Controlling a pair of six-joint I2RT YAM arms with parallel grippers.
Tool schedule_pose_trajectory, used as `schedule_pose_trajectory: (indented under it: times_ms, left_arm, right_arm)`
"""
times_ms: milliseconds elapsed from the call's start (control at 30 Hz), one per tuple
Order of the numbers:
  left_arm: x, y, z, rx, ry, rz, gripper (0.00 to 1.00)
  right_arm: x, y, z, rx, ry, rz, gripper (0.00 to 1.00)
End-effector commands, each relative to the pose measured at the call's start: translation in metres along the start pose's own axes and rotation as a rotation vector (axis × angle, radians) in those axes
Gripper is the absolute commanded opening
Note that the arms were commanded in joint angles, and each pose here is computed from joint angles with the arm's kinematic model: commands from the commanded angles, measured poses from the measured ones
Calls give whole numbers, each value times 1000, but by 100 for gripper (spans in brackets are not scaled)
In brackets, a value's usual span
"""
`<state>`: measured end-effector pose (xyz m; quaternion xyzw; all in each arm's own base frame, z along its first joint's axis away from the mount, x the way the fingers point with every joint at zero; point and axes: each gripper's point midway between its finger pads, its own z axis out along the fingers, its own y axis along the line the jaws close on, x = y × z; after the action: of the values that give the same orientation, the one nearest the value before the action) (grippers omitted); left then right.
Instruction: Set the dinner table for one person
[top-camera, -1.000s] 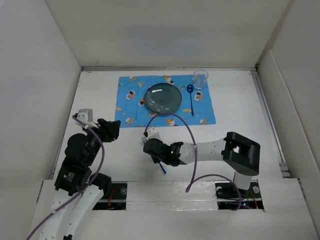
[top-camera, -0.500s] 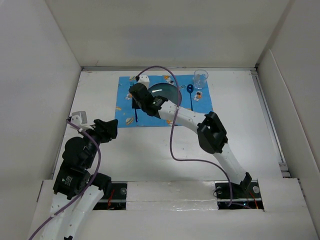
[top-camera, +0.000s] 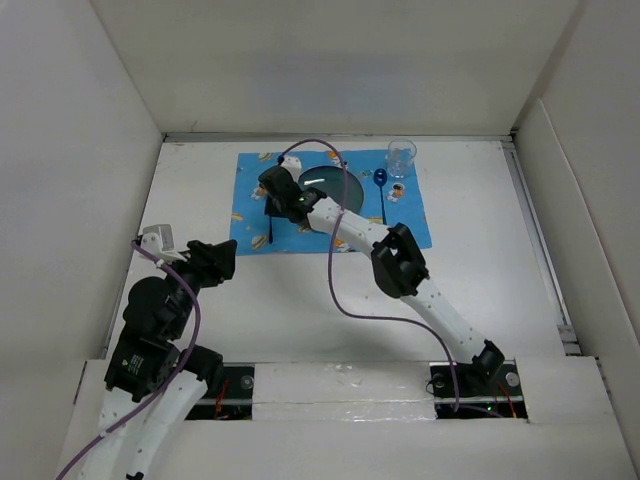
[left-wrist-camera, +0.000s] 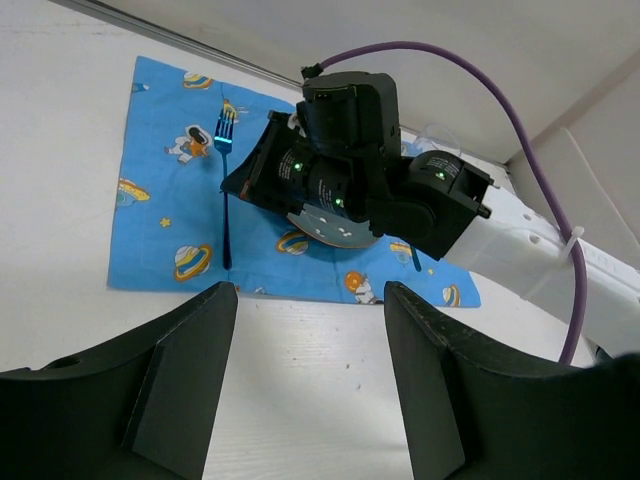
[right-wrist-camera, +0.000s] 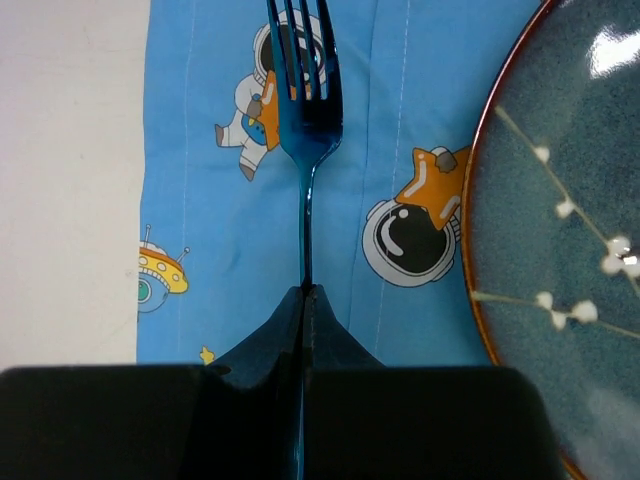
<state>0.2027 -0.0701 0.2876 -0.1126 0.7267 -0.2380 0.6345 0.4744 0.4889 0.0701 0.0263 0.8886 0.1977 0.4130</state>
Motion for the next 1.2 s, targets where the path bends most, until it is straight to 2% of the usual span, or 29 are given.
schedule_pose_trajectory:
  times_ms: [0, 367, 600, 633, 700, 733, 867, 1000, 1067, 1167]
  left_arm:
    - [-5, -5, 0, 27, -25, -9, 58]
    - [0, -6, 4, 28, -3, -3, 57]
    - [2, -9, 6, 48, 14, 14, 57]
    - [2, -10, 5, 50, 11, 13, 57]
    - [2, -10, 5, 51, 10, 13, 57]
    - [1, -10, 5, 51, 10, 13, 57]
    - [1, -9, 5, 48, 8, 13, 58]
    - [2, -8, 5, 39, 9, 11, 58]
    - [-1, -8, 3, 37, -1, 9, 59]
    - [-4, -7, 2, 30, -7, 7, 64]
  right_arm:
    - [-35, 11, -2, -59, -49, 64, 0]
    - [-30, -2, 26, -88, -21, 124, 0]
    - [-33, -3, 29, -105, -20, 133, 1]
    - [-31, -3, 29, -107, -16, 134, 9]
    - [-26, -2, 29, -123, 0, 134, 18]
    - [-26, -1, 28, -129, 2, 139, 27]
    - [-41, 12, 13, -174, -10, 140, 47]
    - [-90, 40, -40, -284, -83, 147, 59]
    - [-107, 52, -65, -331, -126, 143, 68]
    - [-134, 57, -115, -367, -197, 113, 75]
